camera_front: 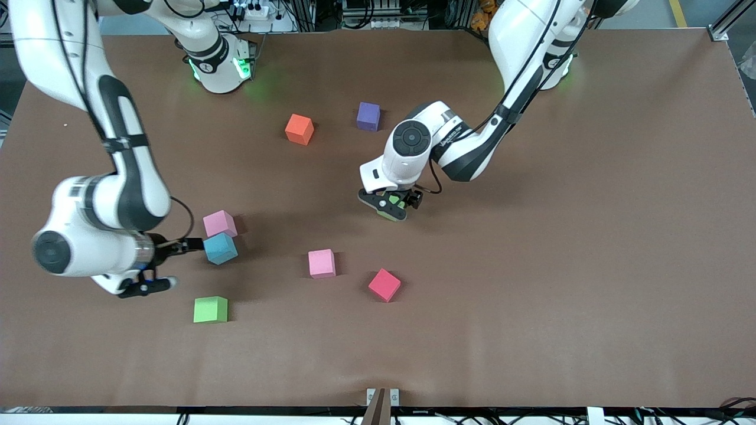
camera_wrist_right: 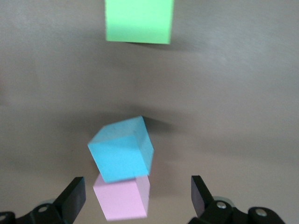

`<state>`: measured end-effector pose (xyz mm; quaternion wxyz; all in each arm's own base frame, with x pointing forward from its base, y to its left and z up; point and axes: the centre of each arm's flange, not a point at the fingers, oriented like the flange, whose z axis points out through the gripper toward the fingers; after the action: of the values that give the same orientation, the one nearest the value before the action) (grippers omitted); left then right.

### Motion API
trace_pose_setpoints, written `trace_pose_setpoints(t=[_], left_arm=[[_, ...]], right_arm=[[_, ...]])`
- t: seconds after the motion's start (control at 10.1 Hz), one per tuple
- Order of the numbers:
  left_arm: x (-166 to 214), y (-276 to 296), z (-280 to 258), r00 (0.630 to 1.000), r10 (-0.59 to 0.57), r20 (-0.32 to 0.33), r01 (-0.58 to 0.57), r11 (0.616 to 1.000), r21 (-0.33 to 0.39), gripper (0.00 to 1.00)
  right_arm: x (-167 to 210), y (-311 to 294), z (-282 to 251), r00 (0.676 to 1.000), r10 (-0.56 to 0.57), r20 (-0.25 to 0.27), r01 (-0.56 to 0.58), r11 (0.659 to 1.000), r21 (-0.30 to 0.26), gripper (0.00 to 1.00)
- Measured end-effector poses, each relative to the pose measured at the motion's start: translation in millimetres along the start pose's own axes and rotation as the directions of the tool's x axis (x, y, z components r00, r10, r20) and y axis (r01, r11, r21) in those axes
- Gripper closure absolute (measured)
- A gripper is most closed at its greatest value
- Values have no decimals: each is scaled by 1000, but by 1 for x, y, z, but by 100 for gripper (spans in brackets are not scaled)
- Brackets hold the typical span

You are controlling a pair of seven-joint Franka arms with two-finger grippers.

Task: Arrange blocks into number 1
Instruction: 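Grasp green with the left gripper while the right gripper grasps cyan, then carry green to purple with the left gripper while the right gripper lifts cyan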

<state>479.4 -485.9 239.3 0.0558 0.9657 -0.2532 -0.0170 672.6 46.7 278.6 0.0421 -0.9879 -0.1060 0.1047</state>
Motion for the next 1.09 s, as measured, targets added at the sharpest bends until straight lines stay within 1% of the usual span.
trace_pose_setpoints(t=[0.2,0.3,0.49,0.69,0.79,0.89,0.99,1.09], left_arm=[[0,-1,10,1000,6,-2,-6,1000,3,0],[1,0,14,1000,15,-10,-14,1000,7,0],[0,2,26,1000,26,-9,-26,1000,9,0],[0,-2,36,1000,20,-11,-20,1000,8,1],[0,-4,40,1000,14,-9,-14,1000,11,14],[0,-4,43,1000,-5,-8,5,1000,13,30],[1,-4,42,999,-35,-12,35,999,14,38],[1,-3,42,996,-85,-13,86,996,13,38]], right_arm=[[5,-38,14,994,-106,-7,105,992,-70,0],[6,-41,19,986,-166,-17,164,983,-84,0],[4,-33,34,970,-237,-46,232,967,-101,0],[1,-41,49,962,-269,-41,264,959,-103,0],[-1,-47,56,960,-278,-33,274,956,-102,0],[-3,-51,62,959,-284,-23,280,955,-99,0],[-5,-52,66,959,-284,-16,281,955,-97,0],[-7,-51,69,959,-283,-10,281,955,-95,0]])
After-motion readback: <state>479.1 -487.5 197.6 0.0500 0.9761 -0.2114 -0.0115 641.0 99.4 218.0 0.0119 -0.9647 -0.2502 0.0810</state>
